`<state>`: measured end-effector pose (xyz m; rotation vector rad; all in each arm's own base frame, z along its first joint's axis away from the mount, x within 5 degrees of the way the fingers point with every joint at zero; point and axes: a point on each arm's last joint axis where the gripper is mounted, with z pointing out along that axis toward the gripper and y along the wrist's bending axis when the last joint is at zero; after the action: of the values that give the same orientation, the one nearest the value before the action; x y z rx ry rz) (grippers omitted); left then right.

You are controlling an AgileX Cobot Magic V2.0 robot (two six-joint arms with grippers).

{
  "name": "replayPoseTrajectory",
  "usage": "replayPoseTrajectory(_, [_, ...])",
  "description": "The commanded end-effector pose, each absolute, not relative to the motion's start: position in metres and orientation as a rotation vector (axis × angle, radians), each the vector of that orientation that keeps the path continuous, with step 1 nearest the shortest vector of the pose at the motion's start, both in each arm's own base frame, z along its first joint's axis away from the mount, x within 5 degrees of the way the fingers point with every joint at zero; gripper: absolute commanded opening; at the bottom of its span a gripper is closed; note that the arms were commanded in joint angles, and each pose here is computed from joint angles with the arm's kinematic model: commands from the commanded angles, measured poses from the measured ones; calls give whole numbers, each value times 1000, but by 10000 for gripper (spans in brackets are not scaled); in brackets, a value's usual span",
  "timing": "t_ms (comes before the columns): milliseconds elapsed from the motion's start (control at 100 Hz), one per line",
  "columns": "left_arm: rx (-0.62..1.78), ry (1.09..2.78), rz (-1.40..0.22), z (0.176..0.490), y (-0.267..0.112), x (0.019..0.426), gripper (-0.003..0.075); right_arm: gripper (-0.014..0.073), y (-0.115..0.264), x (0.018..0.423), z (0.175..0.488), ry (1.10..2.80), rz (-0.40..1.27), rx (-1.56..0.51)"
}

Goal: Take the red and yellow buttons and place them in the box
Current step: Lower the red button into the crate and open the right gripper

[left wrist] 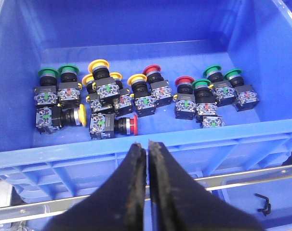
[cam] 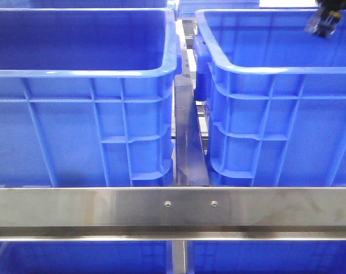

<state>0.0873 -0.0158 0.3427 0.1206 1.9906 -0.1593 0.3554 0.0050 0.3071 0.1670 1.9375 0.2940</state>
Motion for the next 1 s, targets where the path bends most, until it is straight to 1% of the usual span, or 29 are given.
replayPoseTrajectory(0, [95, 1895, -169, 356, -15, 90, -19, 182, 6, 367, 320, 1897, 305, 119])
replayPoseTrajectory(290, [95, 1895, -169, 356, -15, 90, -19, 182, 21, 413, 281, 1978, 267, 1])
replayPoseTrajectory(460, [95, 1895, -169, 356, -15, 90, -19, 182, 25, 432, 270, 1984, 172, -31])
replayPoseTrajectory(680, [95, 1895, -169, 356, -15, 90, -19, 182, 20, 442, 257, 2004, 91, 6])
replayPoseTrajectory(790, [95, 1895, -169, 356, -15, 90, -19, 182, 21, 444, 250, 2020, 101, 0])
replayPoseTrajectory(990, [95, 1895, -169, 356, -15, 90, -19, 182, 24, 444, 249, 2023, 128, -17])
